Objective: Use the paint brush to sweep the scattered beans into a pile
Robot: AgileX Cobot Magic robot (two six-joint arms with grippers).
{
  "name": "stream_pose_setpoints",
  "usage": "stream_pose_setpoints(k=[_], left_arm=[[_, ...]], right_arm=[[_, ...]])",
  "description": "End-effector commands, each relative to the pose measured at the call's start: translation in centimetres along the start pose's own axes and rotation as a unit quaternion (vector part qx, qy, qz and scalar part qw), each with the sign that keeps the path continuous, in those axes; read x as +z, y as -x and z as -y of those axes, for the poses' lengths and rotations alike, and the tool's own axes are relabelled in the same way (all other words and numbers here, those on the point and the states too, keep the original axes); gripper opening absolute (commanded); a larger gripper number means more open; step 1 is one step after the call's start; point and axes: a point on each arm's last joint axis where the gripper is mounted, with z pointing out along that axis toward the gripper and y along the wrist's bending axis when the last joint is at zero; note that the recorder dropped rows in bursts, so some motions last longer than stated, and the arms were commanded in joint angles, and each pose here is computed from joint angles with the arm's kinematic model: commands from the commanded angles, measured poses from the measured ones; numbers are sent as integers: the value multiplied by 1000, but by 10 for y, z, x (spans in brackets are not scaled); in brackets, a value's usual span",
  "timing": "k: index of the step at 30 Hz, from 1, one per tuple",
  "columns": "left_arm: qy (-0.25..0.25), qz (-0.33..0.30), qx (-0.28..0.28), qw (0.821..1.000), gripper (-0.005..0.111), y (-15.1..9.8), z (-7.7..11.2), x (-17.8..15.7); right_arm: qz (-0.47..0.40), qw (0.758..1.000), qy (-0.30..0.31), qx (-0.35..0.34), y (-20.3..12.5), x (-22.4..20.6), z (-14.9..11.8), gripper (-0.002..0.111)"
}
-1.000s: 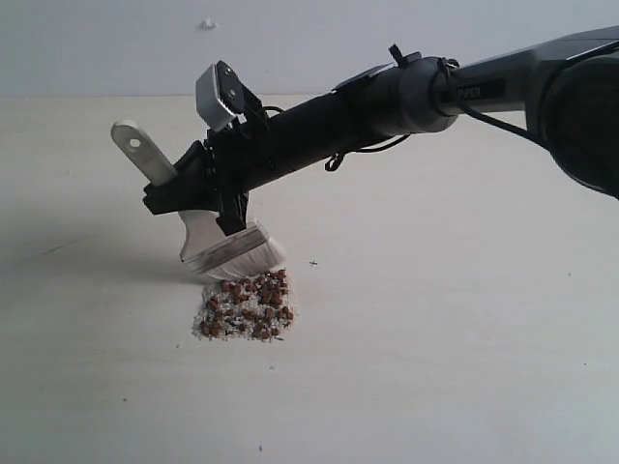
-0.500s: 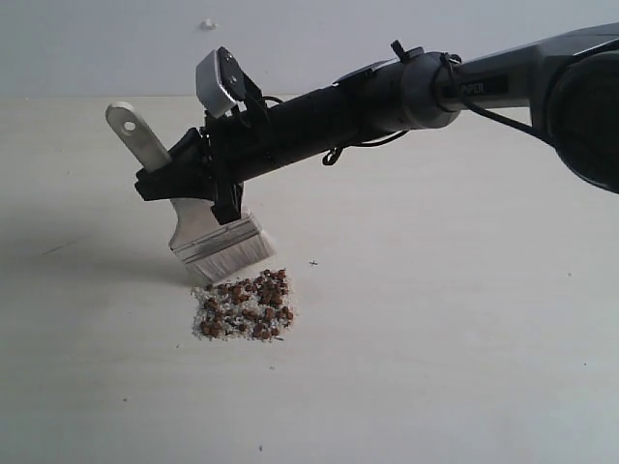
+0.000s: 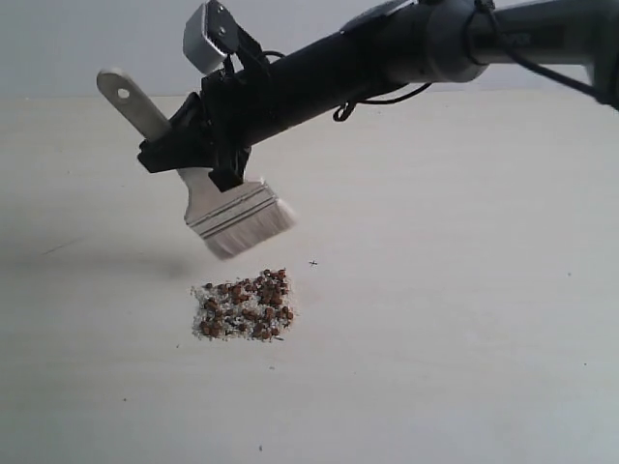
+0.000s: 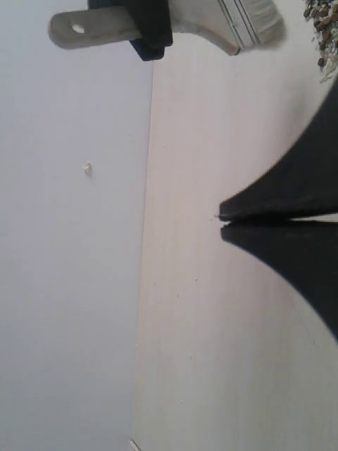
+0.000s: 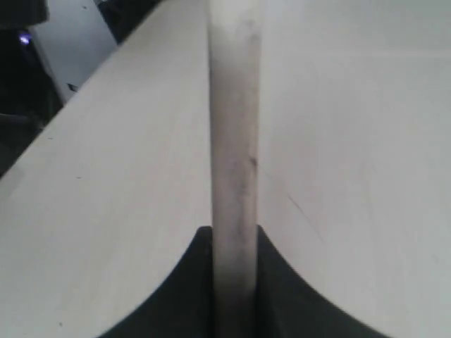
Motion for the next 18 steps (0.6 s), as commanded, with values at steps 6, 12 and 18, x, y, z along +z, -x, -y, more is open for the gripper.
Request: stream_pose_setpoints(k=[6,12,18], left_arm=[[-5,1,-3,1000,0,0,1,0],[-5,1,-3,1000,0,0,1,0],[-5,1,-3,1000,0,0,1,0]], right_arm=[[-163,904,-326,224,26,-64,16,0],[-245,773,-486,325,20,-106,13,0],[-330,707,-455,430,-21,-101,-12,0]])
